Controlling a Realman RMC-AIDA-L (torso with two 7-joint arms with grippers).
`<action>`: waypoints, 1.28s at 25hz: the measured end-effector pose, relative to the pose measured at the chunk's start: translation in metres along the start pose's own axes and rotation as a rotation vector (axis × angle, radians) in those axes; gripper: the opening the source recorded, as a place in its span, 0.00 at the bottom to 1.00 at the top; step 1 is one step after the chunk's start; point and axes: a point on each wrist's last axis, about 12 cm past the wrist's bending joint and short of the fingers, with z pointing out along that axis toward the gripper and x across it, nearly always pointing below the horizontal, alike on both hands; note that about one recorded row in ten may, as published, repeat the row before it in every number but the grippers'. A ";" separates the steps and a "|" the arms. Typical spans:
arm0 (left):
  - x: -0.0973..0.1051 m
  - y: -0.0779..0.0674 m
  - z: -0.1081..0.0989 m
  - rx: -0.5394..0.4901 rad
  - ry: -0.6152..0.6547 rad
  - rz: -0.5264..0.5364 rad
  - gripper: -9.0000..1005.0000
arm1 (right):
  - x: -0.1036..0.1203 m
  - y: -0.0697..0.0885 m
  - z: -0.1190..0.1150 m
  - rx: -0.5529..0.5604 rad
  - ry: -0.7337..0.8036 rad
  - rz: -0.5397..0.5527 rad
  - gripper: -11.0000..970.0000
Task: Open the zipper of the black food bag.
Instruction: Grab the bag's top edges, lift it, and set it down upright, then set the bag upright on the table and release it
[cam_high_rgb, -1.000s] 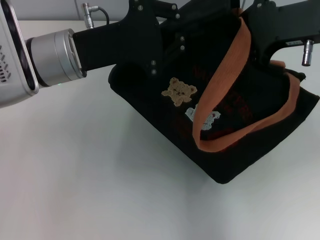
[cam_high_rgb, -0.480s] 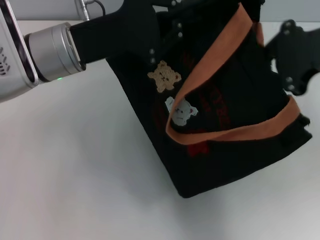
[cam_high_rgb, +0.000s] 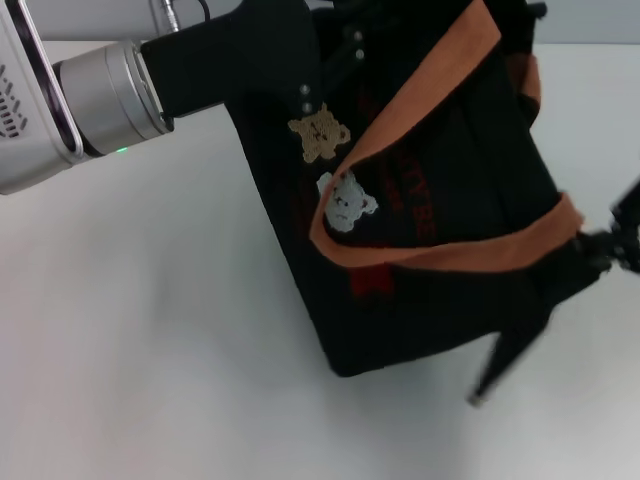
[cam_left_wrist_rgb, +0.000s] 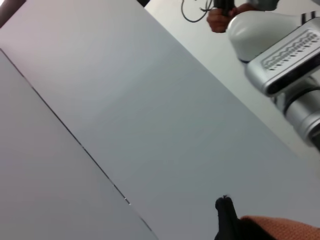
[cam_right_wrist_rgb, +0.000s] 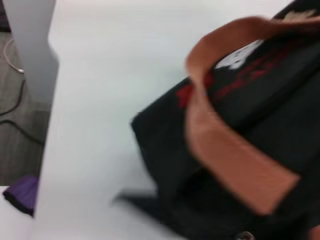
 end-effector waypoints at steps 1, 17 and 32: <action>0.000 0.000 0.000 -0.005 0.002 -0.002 0.13 | 0.003 0.003 -0.001 -0.007 0.003 0.012 0.02; 0.013 -0.080 -0.046 -0.401 0.115 -0.243 0.13 | 0.087 0.000 -0.009 0.205 -0.555 0.564 0.14; -0.015 -0.174 -0.100 -0.498 0.204 -0.496 0.23 | 0.109 0.026 0.034 0.128 -0.826 0.556 0.62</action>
